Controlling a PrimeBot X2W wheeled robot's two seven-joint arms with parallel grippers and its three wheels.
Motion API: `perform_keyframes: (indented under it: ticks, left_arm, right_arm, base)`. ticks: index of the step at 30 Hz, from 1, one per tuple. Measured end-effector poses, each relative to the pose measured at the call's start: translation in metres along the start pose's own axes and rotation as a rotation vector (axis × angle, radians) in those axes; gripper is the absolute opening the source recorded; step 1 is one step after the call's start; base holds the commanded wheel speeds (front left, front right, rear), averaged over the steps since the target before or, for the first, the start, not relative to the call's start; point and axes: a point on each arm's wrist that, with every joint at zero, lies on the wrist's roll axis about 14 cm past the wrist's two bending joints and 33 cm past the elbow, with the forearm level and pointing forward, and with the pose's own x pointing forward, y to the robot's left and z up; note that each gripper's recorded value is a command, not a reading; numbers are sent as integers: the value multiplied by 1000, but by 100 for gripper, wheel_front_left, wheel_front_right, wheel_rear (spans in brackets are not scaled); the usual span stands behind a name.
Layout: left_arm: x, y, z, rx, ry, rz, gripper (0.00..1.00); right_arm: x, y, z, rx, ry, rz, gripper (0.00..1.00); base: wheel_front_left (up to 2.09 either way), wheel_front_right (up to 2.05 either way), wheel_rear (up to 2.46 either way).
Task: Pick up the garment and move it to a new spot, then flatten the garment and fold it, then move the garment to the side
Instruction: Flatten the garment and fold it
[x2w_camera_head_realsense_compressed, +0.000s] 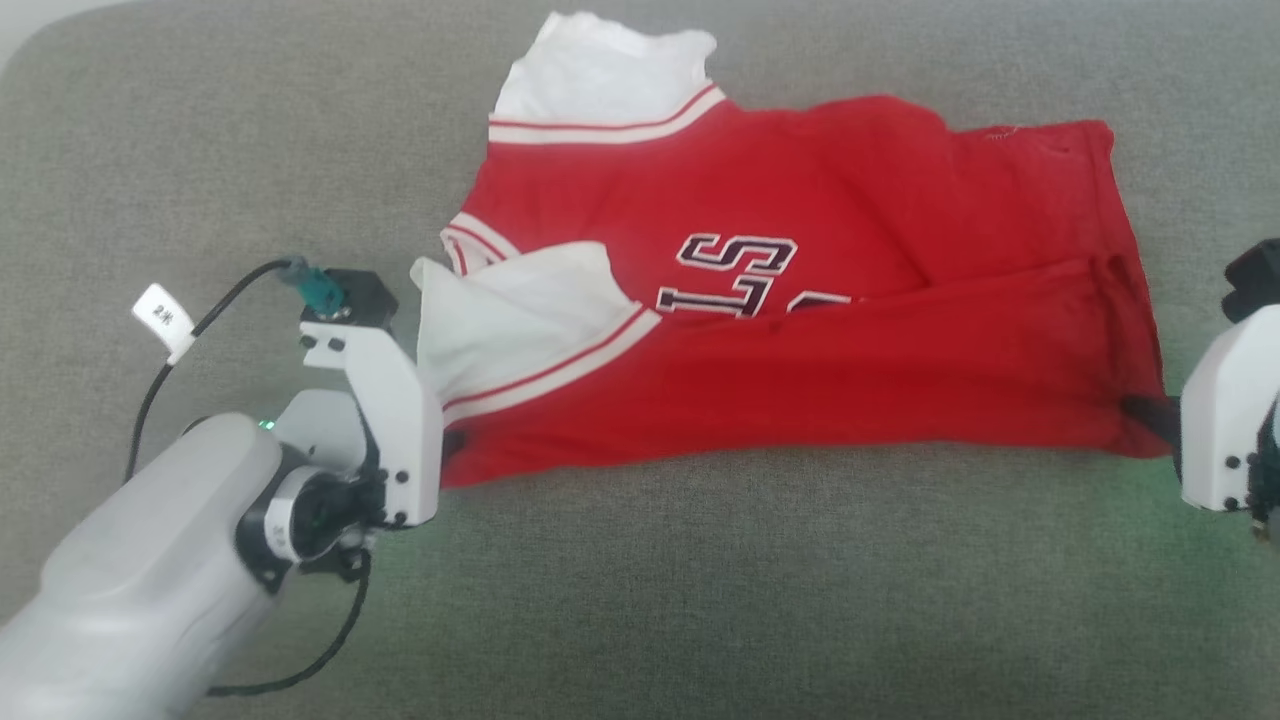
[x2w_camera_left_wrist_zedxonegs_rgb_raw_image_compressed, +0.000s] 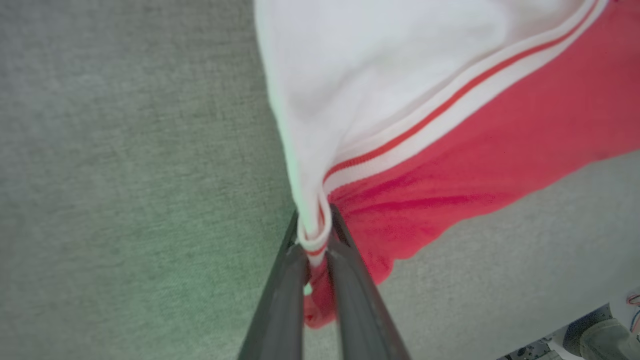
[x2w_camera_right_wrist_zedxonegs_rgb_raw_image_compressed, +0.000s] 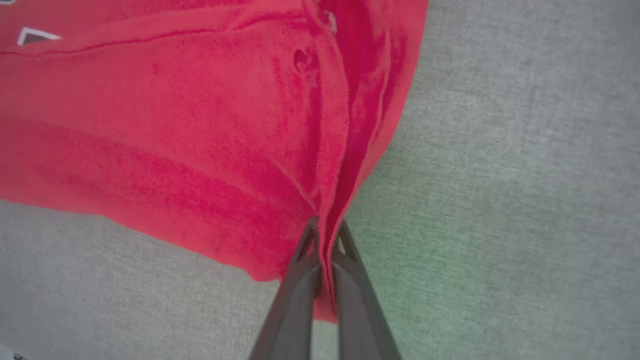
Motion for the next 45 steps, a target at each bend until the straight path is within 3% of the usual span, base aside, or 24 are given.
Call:
perform_keyframes:
  ticks: [11,20,21,22,23,24,25,26,27,28,37,45]
  left_arm:
    - [-35,8,-27,20,27,51,0]
    - [-26,9,-66,-32,111,49,0]
    - [-24,9,-66,-34,111,47,19]
    - [-21,9,-67,-36,113,46,56]
    - [-18,9,-68,-40,114,44,93]
    - [-16,9,-68,-44,112,42,100]
    - [-13,8,-69,-47,117,36,100]
    - [-11,6,-69,-49,116,24,100]
    - [-9,5,-68,-52,114,17,100]
    - [-8,4,-67,-52,113,12,100]
    - [-17,13,-49,-43,56,31,100]
    - [-45,24,-6,38,-41,92,100]
  right_arm:
    - [-36,2,-25,0,34,11,0]
    - [-32,5,-61,85,77,19,0]
    - [-30,4,-64,86,84,11,0]
    - [-28,4,-68,99,88,13,0]
    - [-25,5,-71,107,97,17,5]
    - [-22,5,-73,109,101,17,20]
    - [-20,5,-73,118,98,19,22]
    - [-18,6,-75,124,103,21,29]
    - [-16,5,-75,122,105,18,61]
    - [-14,4,-76,120,106,16,100]
    - [-18,5,-62,115,39,25,100]
    - [-47,0,-26,106,-173,0,100]
  base:
    - [0,0,0]
    - [0,0,0]
    - [0,0,0]
    - [0,0,0]
    - [0,0,0]
    - [0,0,0]
    - [0,0,0]
    - [0,0,0]
    - [0,0,0]
    - [0,0,0]
    - [0,0,0]
    - [0,0,0]
